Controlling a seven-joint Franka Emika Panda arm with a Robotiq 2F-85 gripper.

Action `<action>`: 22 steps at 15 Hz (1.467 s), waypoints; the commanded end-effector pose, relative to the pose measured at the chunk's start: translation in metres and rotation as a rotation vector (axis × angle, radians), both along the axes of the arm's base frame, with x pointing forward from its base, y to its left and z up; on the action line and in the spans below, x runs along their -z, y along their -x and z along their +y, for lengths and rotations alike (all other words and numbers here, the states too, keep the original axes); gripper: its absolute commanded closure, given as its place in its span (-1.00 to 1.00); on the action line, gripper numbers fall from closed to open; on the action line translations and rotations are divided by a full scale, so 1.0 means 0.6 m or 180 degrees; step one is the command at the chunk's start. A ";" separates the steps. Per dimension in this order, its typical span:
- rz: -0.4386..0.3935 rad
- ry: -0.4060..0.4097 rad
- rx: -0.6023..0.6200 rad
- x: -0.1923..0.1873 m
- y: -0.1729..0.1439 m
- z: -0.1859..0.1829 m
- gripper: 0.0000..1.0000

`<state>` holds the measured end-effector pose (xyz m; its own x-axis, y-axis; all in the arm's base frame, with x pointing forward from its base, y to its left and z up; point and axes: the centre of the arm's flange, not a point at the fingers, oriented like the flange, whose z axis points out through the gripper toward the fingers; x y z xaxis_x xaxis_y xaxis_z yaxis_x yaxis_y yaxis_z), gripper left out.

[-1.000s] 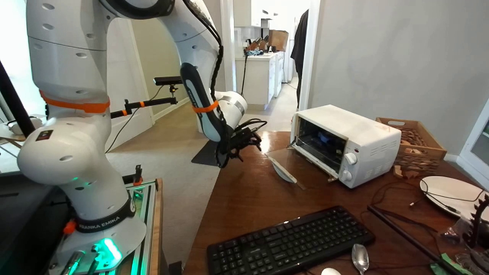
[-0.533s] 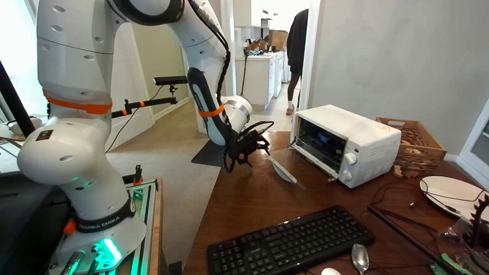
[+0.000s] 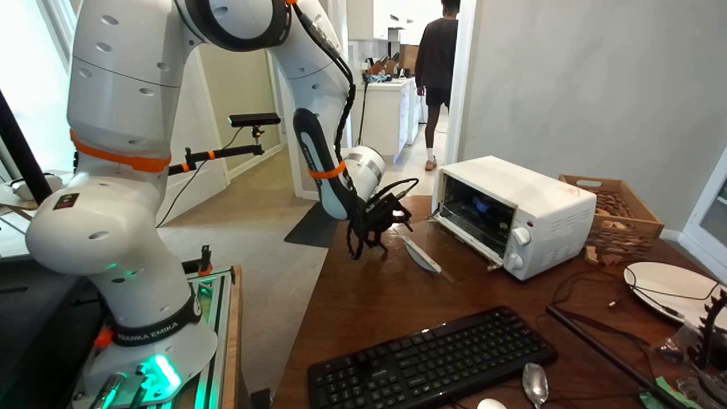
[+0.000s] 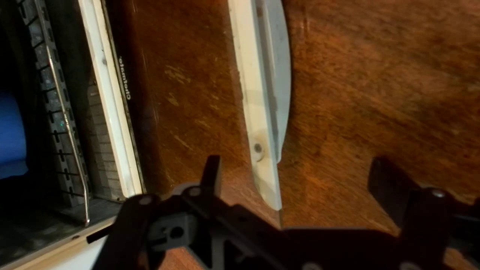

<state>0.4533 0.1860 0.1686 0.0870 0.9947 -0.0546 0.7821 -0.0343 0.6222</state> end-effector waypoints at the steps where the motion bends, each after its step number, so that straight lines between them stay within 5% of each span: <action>1: -0.0088 0.0069 0.0032 0.003 -0.001 -0.005 -1.00; 15: -0.0864 0.0579 -0.0249 0.035 -0.039 -0.008 -0.98; 22: -0.1328 0.0846 -0.0257 -0.016 0.022 0.000 -1.00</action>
<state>0.4597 0.1874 0.1554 0.0502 0.9659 -0.2540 0.5481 0.1859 0.8155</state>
